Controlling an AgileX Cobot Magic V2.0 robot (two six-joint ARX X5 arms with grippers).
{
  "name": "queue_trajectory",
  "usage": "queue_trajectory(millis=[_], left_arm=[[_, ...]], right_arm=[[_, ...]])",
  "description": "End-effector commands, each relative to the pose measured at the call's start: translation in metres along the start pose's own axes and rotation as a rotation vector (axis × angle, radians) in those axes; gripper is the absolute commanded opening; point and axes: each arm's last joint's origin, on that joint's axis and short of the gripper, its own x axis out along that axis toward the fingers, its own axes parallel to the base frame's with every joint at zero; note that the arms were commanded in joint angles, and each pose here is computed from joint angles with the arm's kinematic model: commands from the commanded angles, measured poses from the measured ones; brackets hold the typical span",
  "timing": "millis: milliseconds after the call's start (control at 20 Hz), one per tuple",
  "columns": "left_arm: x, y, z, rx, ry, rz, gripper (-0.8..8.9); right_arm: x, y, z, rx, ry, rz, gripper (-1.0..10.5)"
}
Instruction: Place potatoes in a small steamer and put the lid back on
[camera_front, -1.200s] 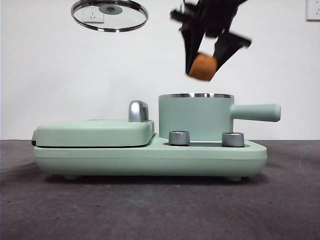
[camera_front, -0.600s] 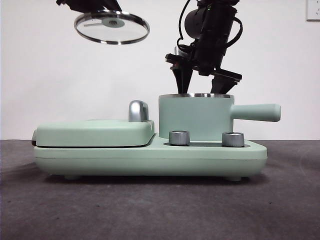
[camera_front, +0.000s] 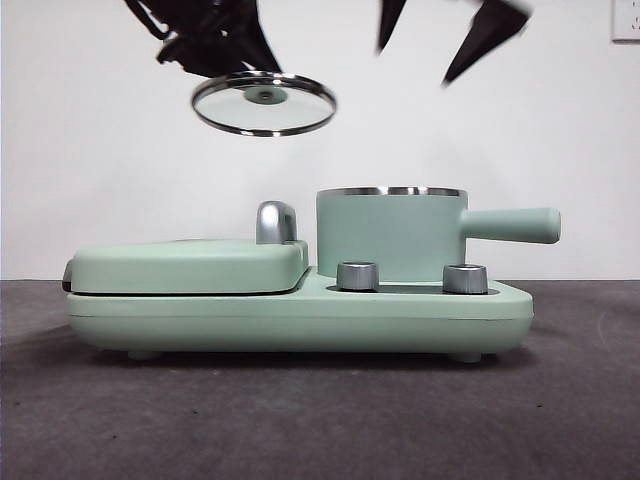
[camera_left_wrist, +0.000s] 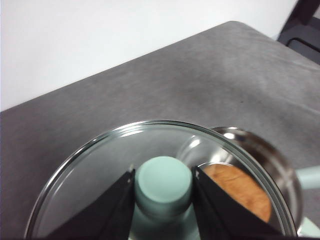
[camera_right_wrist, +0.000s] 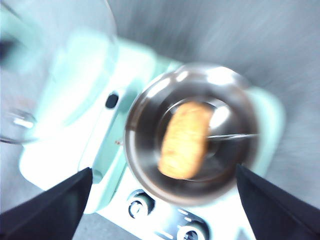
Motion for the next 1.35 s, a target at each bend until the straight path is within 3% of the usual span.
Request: queue_trajectory(millis=[50,200,400,550,850,1100,1350], left_arm=[[0.003,-0.012,0.014,0.099,-0.075,-0.026,1.13],[0.010,-0.030,0.014,0.200,-0.073,-0.068,0.03],[0.016,-0.042,0.013,0.261,-0.077,-0.135,0.04],[0.025,-0.047,0.008,0.293,-0.078,-0.245,0.04],[0.053,-0.045,-0.007,0.301,-0.078,-0.379,0.04],[0.077,-0.044,-0.016,0.327,-0.128,-0.412,0.04],[0.091,-0.044,-0.023,0.336,-0.139,-0.417,0.04]], right_arm=[[-0.024,0.003,-0.017,-0.019,0.033,-0.065,4.6],[-0.055,0.006,-0.050,-0.046,0.036,-0.095,4.6],[-0.069,0.002,-0.098,-0.064,0.100,-0.118,4.6],[-0.075,-0.002,-0.140,-0.054,0.141,-0.112,4.3],[-0.092,-0.004,-0.230,-0.108,-0.060,0.102,4.0],[-0.092,-0.013,-0.289,-0.036,-0.186,0.142,4.0],[-0.089,-0.016,-0.308,0.005,-0.202,0.152,4.0]])
